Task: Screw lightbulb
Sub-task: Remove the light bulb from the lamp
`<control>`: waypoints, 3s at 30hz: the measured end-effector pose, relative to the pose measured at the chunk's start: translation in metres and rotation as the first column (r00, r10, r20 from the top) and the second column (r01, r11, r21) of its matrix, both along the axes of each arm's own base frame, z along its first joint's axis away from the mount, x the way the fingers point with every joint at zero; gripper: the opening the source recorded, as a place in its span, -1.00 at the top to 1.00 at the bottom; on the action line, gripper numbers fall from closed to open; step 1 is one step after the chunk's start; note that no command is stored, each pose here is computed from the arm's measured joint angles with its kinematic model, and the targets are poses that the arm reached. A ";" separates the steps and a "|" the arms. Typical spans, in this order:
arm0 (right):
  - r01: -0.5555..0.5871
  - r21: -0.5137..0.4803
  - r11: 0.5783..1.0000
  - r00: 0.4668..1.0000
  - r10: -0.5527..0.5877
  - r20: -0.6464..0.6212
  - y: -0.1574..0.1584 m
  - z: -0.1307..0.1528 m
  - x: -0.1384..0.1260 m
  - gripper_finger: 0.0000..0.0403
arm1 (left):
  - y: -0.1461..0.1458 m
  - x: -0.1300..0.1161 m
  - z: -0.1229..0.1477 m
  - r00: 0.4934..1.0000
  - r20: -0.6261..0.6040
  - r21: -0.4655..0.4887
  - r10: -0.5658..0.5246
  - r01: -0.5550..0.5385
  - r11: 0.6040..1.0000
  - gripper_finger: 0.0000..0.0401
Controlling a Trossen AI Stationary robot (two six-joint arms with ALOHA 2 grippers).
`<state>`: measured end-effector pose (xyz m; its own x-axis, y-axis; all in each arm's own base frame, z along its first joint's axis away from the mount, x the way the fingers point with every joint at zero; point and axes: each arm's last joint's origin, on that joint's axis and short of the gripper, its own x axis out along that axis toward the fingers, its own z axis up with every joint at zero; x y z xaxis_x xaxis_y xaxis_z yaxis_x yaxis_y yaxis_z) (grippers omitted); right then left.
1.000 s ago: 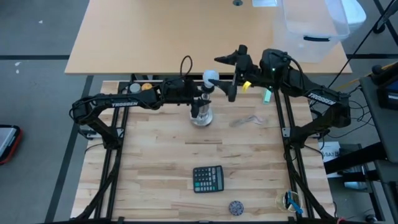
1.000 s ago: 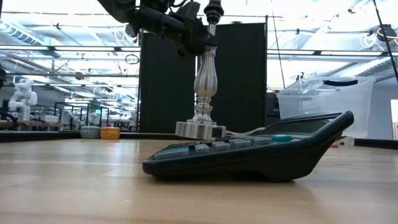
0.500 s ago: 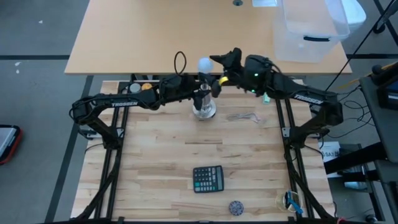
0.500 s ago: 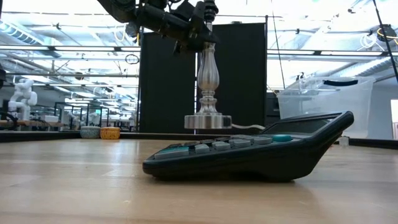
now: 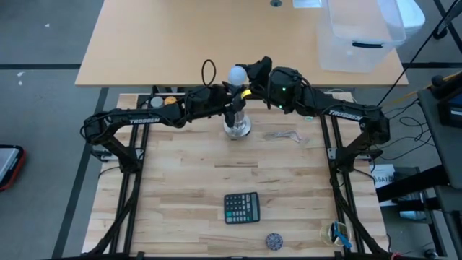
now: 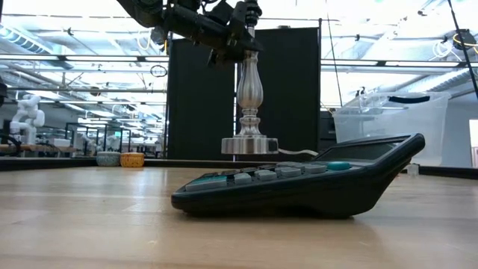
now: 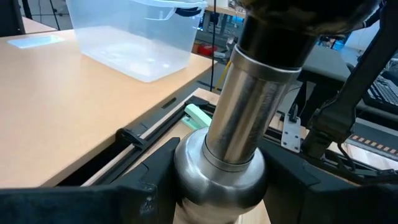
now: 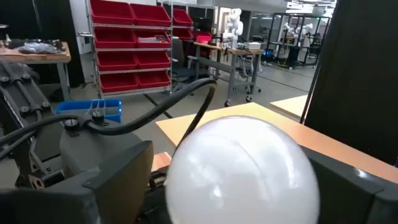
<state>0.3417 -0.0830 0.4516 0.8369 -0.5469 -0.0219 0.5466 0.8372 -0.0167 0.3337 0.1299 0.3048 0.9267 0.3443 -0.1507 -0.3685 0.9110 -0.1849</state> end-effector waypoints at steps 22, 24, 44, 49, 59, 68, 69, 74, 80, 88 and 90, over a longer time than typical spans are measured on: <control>-0.329 0.006 0.944 0.943 0.328 -0.052 -0.012 0.000 -0.009 -0.30 | -0.006 0.002 -0.001 0.968 -0.009 0.021 -0.250 0.250 0.968 0.13; -0.401 0.016 0.916 0.914 0.401 -0.067 -0.016 -0.001 -0.011 -0.30 | -0.008 0.002 -0.002 0.953 -0.013 0.017 -0.302 0.302 0.953 0.13; -0.792 0.119 0.599 0.606 0.795 0.024 -0.046 -0.001 -0.031 -0.39 | -0.020 0.001 -0.003 0.786 0.031 -0.048 -0.618 0.619 0.784 0.13; -0.757 0.049 0.652 0.654 0.754 0.064 -0.041 0.008 -0.026 -0.50 | -0.019 0.001 0.000 0.796 0.034 -0.029 -0.604 0.605 0.796 0.13; -0.743 -0.014 0.669 0.664 0.739 0.114 -0.034 0.034 -0.033 -0.79 | -0.018 0.000 -0.006 0.835 -0.012 -0.074 -0.551 0.548 0.833 0.13; -0.500 -0.093 0.861 0.865 0.501 -0.015 -0.028 0.074 -0.060 -0.76 | -0.011 0.001 -0.008 0.943 -0.055 -0.064 -0.329 0.326 0.943 0.13; -0.477 -0.095 0.874 0.878 0.477 -0.022 -0.029 0.074 -0.062 -0.76 | -0.010 0.001 -0.007 0.955 -0.057 -0.060 -0.290 0.287 0.956 0.13; -0.455 -0.039 0.889 0.890 0.456 -0.005 -0.030 0.072 -0.060 -0.76 | -0.004 0.000 -0.006 0.992 -0.059 -0.038 -0.112 0.110 0.993 0.13; -0.341 0.034 0.940 0.937 0.342 -0.063 -0.036 0.057 -0.046 -0.76 | 0.007 -0.003 0.001 1.000 0.019 -0.039 0.020 -0.019 0.999 0.13; -0.252 0.043 0.967 0.967 0.253 -0.034 -0.047 0.048 -0.027 -0.76 | 0.021 -0.008 0.005 0.994 0.071 -0.055 0.084 -0.081 0.995 0.13; -0.243 0.052 0.969 0.969 0.244 -0.028 -0.050 0.043 -0.019 -0.76 | 0.023 -0.009 0.005 0.992 0.072 -0.054 0.100 -0.096 0.994 0.13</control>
<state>0.3225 -0.1333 0.4944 0.9431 -0.3243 -0.0737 0.3260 0.9453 0.0114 0.3242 0.1532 0.3098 0.8981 0.4278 -0.1017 -0.4391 0.8601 -0.2596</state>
